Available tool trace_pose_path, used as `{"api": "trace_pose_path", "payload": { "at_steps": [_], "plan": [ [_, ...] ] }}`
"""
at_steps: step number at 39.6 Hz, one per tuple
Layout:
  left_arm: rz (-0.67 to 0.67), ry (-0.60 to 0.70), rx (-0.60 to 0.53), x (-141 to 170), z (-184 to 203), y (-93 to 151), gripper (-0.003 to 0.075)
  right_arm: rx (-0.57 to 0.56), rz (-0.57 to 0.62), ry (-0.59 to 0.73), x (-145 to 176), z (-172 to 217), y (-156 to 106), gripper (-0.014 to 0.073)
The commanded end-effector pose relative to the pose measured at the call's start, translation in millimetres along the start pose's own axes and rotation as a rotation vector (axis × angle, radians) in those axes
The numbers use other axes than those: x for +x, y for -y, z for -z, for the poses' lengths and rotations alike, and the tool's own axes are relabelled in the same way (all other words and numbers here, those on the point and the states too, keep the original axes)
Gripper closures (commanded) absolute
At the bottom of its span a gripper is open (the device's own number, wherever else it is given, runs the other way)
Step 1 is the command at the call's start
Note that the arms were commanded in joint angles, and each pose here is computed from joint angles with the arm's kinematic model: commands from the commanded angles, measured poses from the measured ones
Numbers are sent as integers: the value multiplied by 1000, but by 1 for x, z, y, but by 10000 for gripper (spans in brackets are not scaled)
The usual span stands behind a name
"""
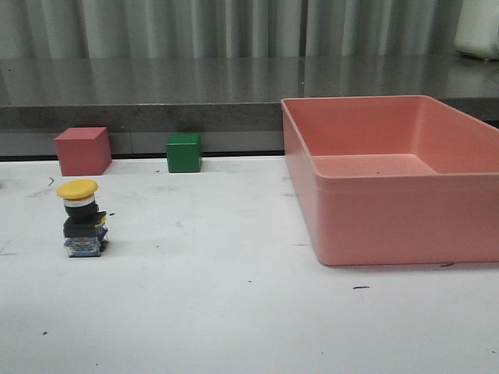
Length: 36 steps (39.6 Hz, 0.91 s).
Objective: Place and stand button with both arms
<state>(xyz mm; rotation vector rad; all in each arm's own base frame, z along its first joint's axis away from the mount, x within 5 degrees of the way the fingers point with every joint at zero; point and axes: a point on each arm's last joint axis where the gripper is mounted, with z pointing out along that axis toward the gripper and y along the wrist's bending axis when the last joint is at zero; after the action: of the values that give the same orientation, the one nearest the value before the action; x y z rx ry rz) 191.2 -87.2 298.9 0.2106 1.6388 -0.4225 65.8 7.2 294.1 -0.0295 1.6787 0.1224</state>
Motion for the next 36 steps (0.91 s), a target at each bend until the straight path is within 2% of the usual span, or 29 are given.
{"api": "trace_pose_path", "payload": {
  "at_steps": [1,7,12,24,36],
  "plan": [
    [7,82,23,-25,21,4,606,9,18,97,-15,2,0,665],
    [-4,60,41,-33,49,6,739,9,18,97,-15,2,0,665],
    [-61,56,52,-37,72,7,740,9,18,97,-15,2,0,665],
    [-60,120,68,-46,119,7,740,9,18,97,-15,2,0,665],
    [-59,162,73,-49,130,7,740,9,18,97,-15,2,0,665]
  ]
}}
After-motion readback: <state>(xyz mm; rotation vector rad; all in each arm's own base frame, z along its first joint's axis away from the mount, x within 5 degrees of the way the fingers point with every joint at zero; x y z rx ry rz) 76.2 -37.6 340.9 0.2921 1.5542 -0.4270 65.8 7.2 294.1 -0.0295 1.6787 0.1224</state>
